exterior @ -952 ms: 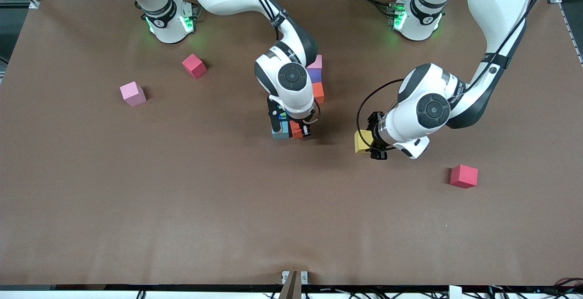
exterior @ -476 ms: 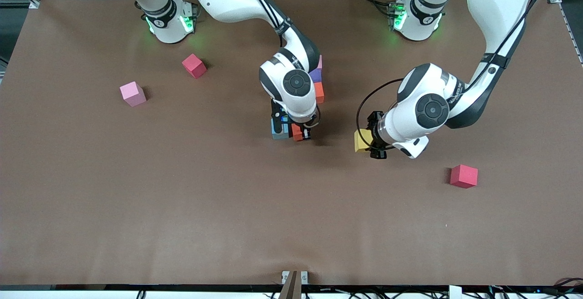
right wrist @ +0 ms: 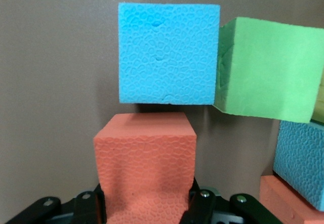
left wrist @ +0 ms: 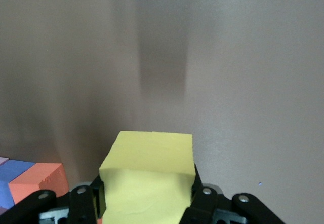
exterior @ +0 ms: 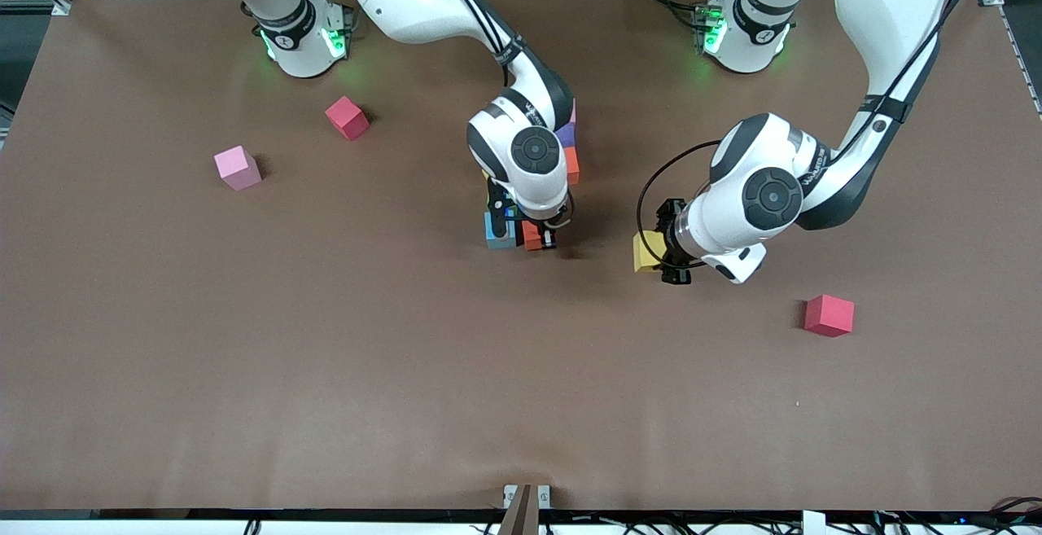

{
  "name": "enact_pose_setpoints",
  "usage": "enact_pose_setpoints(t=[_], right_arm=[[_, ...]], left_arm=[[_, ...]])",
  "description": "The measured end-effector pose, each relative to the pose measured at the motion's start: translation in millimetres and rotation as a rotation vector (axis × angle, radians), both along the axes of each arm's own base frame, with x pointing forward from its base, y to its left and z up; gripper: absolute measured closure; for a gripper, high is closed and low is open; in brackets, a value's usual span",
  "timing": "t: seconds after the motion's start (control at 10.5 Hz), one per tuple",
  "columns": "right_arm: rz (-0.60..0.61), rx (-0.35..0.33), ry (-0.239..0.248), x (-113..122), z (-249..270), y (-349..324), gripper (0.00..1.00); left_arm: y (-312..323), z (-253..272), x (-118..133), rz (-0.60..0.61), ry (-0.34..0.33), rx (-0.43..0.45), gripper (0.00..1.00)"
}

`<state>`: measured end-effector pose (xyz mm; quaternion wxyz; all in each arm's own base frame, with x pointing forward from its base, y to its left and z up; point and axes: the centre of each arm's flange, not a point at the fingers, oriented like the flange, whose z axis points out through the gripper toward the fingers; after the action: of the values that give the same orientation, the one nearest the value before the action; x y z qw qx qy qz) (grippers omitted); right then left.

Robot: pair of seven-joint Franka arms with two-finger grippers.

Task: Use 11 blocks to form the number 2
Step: 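Lower the orange cube below the cyan cube with the right gripper, then press the orange cube into place and open the right gripper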

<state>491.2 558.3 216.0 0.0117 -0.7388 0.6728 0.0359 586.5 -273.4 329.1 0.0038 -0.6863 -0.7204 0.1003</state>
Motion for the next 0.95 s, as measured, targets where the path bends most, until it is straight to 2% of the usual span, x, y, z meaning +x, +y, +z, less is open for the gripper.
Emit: enact_pose_setpoints(t=[0.95], right_arm=[[-0.035,-0.021,0.000,3.8,-10.1,-9.4,0.44]], left_arm=[[-0.1,-0.5,-0.4,-0.001,0.001,0.000,0.40]])
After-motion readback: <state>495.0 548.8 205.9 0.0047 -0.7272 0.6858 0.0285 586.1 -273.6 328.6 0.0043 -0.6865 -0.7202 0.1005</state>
